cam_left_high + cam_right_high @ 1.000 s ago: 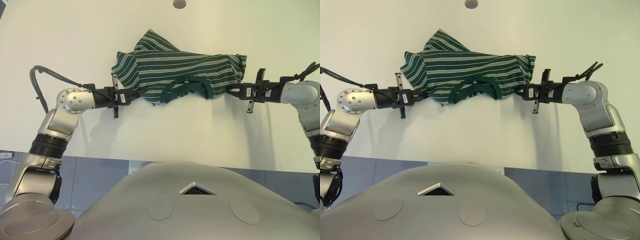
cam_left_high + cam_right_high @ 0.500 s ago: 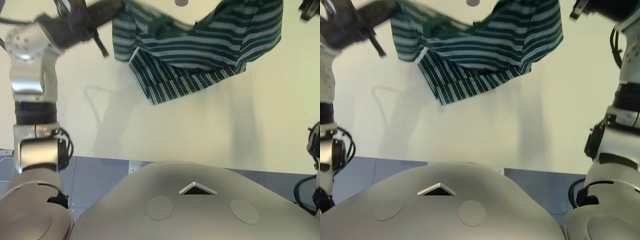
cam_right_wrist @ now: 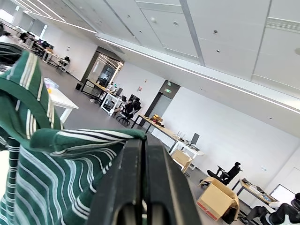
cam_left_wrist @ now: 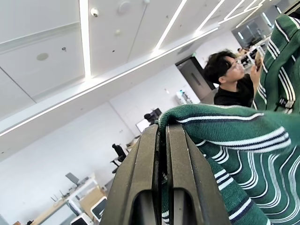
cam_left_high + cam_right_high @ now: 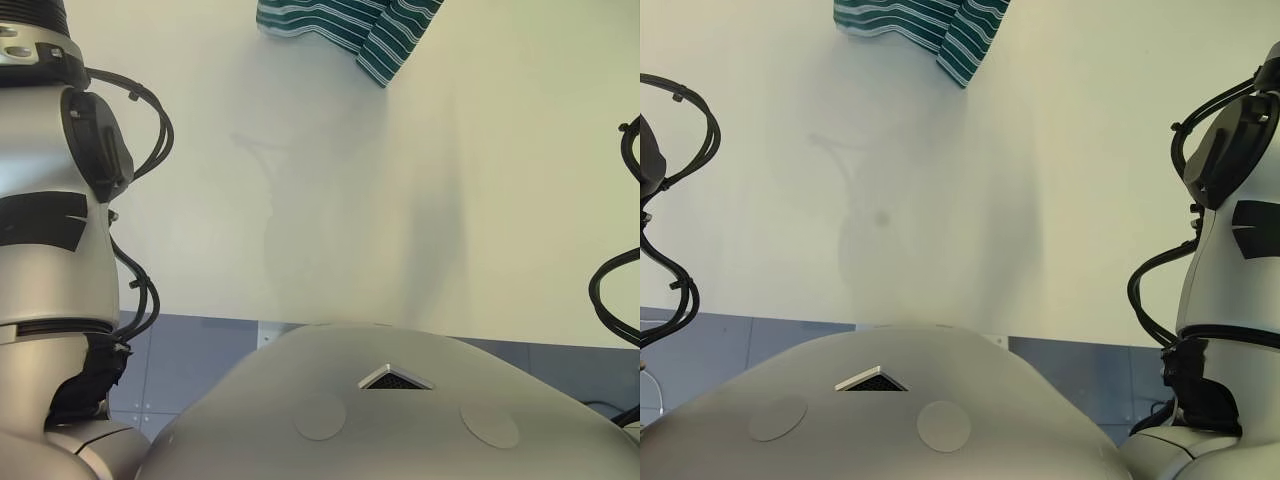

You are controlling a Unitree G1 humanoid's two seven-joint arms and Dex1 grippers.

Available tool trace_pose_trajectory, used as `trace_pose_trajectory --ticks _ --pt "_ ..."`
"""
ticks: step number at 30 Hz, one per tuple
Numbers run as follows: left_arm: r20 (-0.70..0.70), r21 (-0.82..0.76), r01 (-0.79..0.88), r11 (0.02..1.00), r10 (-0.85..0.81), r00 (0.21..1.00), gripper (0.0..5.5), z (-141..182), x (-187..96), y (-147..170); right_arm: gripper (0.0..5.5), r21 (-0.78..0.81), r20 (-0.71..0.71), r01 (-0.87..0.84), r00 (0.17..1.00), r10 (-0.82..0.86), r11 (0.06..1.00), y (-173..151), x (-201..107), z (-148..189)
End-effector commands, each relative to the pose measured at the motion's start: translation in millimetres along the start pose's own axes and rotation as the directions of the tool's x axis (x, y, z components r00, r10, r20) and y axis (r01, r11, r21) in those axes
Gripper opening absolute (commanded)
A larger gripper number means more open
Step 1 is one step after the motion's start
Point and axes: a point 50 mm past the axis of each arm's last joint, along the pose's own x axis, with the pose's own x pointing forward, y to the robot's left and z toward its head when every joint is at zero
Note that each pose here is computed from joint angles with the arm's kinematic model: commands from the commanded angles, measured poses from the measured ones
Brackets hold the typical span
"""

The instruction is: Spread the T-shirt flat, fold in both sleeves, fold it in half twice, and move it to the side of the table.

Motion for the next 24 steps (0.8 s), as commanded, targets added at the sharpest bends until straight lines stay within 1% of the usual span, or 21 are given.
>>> trace_pose_trajectory --ticks 1,3,4,8,11,14,16,17,18,19,20,21,22,23,24 --pt "-0.044 0.005 0.103 0.995 -0.103 0.994 0.00 -14.0 -29.5 -8.1 0.02 -0.026 -0.022 0.033 0.999 -0.034 0.999 -4.7 -11.6 -5.3" --pt "-0.067 -0.012 0.130 0.991 -0.130 0.989 0.00 -19.9 -38.6 -12.7 0.02 -0.068 -0.053 0.042 0.998 -0.046 0.997 -9.8 -10.6 -5.0" --pt "-0.059 -0.012 0.132 0.991 -0.133 0.989 0.00 -17.7 -34.6 -13.4 0.02 -0.089 -0.053 0.035 0.998 -0.040 0.995 -11.7 -5.1 -0.4" --pt "-0.028 0.036 0.062 0.997 -0.061 0.998 0.00 2.9 2.0 -4.1 0.02 -0.226 -0.068 -0.013 0.998 -0.002 0.974 -10.6 24.9 21.5" --pt "-0.038 0.077 -0.008 0.997 0.011 0.999 0.00 11.9 14.4 7.3 0.02 -0.289 -0.068 0.015 0.997 -0.036 0.957 -12.9 32.5 28.9" --pt "-0.019 0.120 -0.040 0.992 0.043 0.999 0.00 24.4 11.7 21.5 0.02 -0.280 -0.029 0.050 0.998 -0.060 0.959 -15.6 29.7 29.3" --pt "-0.018 0.135 0.012 0.991 -0.009 1.000 0.00 23.2 2.2 20.5 0.02 -0.264 -0.047 -0.008 0.999 -0.004 0.964 -10.1 21.9 14.4" --pt "-0.039 0.132 0.079 0.988 -0.075 0.996 0.00 14.6 -9.0 12.7 0.02 -0.234 -0.074 -0.087 0.995 0.072 0.968 -2.5 14.5 0.3" --pt "-0.081 0.114 0.181 0.977 -0.173 0.982 0.00 0.3 -25.9 -2.7 0.02 -0.186 -0.113 -0.201 0.977 0.183 0.962 9.2 1.8 -16.6" --pt "-0.120 0.083 0.284 0.955 -0.273 0.955 0.00 -11.4 -44.1 -20.5 0.02 -0.131 -0.140 -0.306 0.947 0.287 0.943 22.8 -13.2 -28.8" --pt "-0.166 0.013 0.408 0.913 -0.400 0.901 0.00 -22.6 -70.5 -44.6 0.02 -0.047 -0.164 -0.415 0.901 0.403 0.909 43.3 -36.4 -38.2" --pt "-0.187 -0.094 0.530 0.843 -0.538 0.822 0.00 -25.8 -102.9 -71.6 0.02 0.061 -0.184 -0.511 0.838 0.513 0.857 70.3 -64.3 -42.3" --pt "-0.174 -0.214 0.619 0.755 -0.653 0.737 0.00 -20.9 -130.9 -95.8 0.02 0.173 -0.195 -0.586 0.768 0.610 0.792 99.2 -87.4 -42.3" --pt "-0.134 -0.341 0.686 0.642 -0.756 0.641 0.00 -9.4 -157.5 -120.6 0.02 0.299 -0.220 -0.656 0.659 0.719 0.693 134.0 -113.9 -43.2" --pt "-0.081 -0.454 0.729 0.512 -0.839 0.539 0.00 3.6 -179.4 -147.8 0.02 0.420 -0.243 -0.700 0.527 0.815 0.578 171.0 -141.8 -46.7"
